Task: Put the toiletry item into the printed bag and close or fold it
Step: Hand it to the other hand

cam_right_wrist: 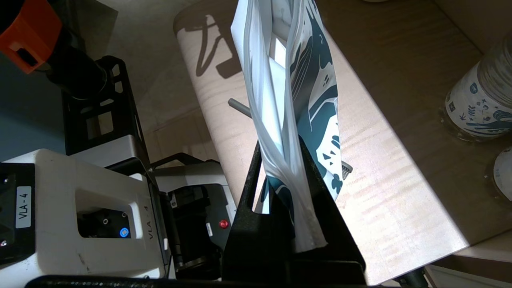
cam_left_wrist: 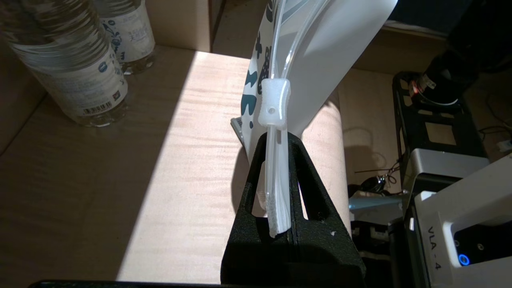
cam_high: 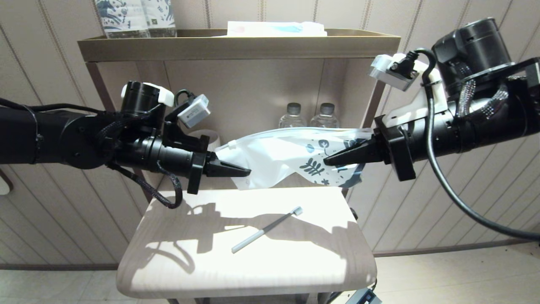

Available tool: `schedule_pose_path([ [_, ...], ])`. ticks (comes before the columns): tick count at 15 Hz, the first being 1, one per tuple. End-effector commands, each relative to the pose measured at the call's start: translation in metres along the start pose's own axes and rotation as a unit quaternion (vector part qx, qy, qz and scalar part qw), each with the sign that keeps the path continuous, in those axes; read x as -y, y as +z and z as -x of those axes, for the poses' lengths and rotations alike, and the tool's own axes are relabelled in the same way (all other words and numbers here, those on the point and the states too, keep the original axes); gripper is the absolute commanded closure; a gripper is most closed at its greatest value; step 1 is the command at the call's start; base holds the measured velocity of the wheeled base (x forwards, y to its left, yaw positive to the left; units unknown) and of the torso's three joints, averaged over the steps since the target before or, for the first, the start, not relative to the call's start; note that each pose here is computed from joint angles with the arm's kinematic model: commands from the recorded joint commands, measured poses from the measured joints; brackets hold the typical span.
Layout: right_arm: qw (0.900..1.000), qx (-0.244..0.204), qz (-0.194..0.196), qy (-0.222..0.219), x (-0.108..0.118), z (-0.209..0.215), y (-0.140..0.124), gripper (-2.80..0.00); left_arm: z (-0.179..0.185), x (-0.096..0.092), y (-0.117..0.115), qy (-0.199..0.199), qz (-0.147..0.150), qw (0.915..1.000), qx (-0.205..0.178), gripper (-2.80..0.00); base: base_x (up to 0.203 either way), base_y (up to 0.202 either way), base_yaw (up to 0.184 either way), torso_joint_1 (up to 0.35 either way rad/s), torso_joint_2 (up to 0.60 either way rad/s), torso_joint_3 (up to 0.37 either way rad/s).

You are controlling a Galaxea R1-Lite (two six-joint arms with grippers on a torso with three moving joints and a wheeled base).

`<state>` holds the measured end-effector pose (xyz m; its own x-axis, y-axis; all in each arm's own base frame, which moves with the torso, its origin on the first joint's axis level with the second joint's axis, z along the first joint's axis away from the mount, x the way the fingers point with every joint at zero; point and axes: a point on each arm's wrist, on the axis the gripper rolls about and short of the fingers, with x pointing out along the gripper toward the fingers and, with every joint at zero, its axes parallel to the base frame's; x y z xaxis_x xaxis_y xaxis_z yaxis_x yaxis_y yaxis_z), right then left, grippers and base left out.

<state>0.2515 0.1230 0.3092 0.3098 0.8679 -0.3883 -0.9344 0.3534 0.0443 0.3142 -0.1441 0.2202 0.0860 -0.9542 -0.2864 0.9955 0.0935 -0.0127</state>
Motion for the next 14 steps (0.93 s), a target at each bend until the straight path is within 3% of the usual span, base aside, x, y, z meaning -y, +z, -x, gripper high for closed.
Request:
schedule_pose_path([
  [1,1.000,-0.002,0.000,0.006,-0.001,-0.003,0.000,0.00,0.000,0.000,0.000,-0.003,-0.001,1.0000,0.001,0.00,0.000,0.000,0.000,0.000,0.00,0.000],
  [7,0.999,-0.020,-0.004,0.035,-0.003,-0.025,-0.005,0.00,0.000,0.001,-0.001,-0.008,-0.001,1.0000,0.003,0.00,0.000,0.000,0.000,0.000,0.00,0.000],
  [14,0.998,-0.033,-0.014,0.052,0.012,-0.058,-0.005,0.00,-0.002,0.003,-0.002,-0.012,-0.005,0.9999,0.001,0.00,0.000,0.000,0.000,0.000,0.00,0.000],
])
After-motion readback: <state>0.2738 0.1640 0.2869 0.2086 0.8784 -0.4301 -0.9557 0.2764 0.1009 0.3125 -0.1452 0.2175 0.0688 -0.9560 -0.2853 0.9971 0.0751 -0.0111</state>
